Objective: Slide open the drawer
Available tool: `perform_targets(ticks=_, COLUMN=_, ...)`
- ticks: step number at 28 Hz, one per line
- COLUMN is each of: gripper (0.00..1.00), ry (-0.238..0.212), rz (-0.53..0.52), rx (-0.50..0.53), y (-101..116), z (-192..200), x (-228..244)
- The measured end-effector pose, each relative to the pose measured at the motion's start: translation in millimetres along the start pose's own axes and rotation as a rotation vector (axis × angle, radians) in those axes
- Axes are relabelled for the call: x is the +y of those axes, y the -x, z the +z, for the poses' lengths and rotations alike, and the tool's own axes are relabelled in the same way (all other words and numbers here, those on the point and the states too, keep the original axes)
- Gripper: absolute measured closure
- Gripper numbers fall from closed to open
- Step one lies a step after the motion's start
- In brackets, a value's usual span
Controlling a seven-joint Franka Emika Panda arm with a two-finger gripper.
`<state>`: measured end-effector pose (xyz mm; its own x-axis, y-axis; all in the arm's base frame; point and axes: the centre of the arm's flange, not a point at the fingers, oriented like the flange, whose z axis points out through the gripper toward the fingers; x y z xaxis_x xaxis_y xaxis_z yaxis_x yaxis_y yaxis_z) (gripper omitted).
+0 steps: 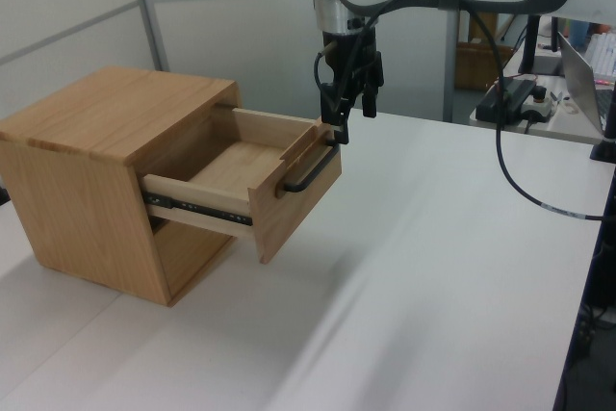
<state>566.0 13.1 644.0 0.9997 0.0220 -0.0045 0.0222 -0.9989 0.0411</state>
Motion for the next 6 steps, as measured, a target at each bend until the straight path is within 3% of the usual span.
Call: perform_targets(ticks=6, gripper=0.00, ry=0.000, rz=-0.006, rx=0.000, y=-0.1, z=0.1, x=-2.5)
